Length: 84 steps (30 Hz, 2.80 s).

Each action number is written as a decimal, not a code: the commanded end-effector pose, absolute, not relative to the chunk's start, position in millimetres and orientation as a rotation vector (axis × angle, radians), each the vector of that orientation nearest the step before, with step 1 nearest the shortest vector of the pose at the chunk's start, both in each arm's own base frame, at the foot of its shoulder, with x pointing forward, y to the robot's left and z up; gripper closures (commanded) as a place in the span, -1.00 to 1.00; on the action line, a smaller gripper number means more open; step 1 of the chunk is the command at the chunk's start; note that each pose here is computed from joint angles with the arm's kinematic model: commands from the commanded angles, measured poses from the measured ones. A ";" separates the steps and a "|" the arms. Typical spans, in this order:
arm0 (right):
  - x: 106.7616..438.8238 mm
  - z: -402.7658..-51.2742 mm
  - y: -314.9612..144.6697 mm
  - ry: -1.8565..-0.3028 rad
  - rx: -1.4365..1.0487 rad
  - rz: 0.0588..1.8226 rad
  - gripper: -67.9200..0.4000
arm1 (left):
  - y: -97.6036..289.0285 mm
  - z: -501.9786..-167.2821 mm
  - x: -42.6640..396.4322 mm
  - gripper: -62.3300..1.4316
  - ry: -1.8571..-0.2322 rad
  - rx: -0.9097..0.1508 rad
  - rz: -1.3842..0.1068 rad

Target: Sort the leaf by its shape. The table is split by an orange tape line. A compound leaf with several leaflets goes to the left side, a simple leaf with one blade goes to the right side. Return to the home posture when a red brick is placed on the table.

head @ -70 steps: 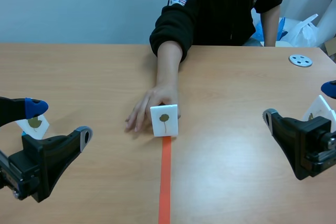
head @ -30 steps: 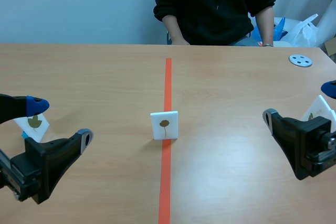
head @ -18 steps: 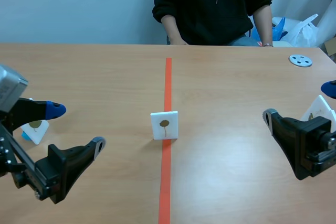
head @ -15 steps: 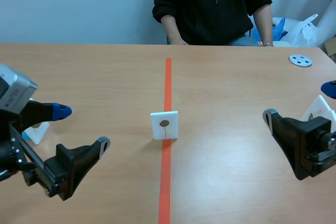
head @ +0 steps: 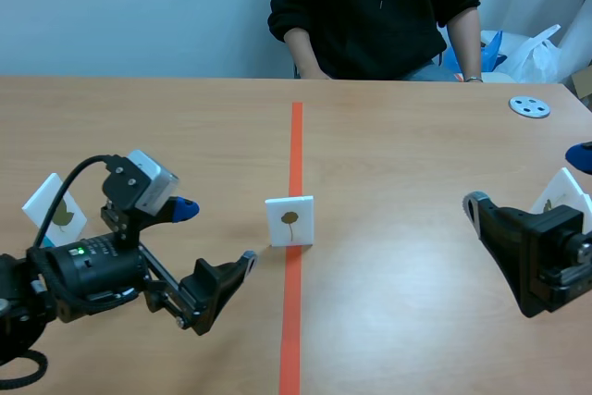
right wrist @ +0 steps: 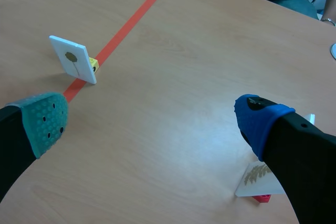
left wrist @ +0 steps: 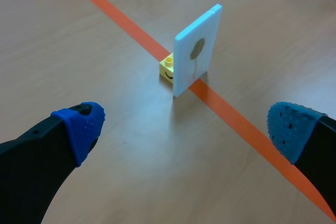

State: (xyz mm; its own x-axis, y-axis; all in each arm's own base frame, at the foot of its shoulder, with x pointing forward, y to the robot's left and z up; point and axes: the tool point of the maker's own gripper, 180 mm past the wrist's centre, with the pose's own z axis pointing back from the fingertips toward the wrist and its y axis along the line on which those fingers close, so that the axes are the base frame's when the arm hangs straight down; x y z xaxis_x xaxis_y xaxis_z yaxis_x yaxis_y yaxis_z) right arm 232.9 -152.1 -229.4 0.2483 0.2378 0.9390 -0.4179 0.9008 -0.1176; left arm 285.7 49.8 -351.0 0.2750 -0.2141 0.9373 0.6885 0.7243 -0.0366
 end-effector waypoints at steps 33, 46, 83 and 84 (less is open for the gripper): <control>236.4 -217.8 -150.8 -1.283 0.172 0.456 -1.00 | -37.5 -367.2 332.2 -0.49 -1.264 -0.493 -0.727; 236.8 -216.1 -150.3 -1.292 0.177 0.453 -1.00 | -27.4 -384.0 332.8 0.19 -1.245 -0.446 -0.692; 237.5 -214.4 -150.0 -1.301 0.178 0.454 -1.00 | 25.0 -306.2 318.0 0.78 -1.313 -0.405 -0.487; 237.5 -214.4 -150.0 -1.301 0.178 0.454 -1.00 | 31.8 -298.9 313.5 0.78 -1.324 -0.402 -0.464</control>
State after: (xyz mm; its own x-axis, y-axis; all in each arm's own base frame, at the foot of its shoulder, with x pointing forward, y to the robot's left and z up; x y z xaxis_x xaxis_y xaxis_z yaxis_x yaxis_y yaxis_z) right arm 233.6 -151.2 -226.4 0.2343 0.2287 0.9449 -0.4178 0.9013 -0.1146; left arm 318.2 32.3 -298.3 0.1718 -0.1139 0.9785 0.5432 0.8396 0.0023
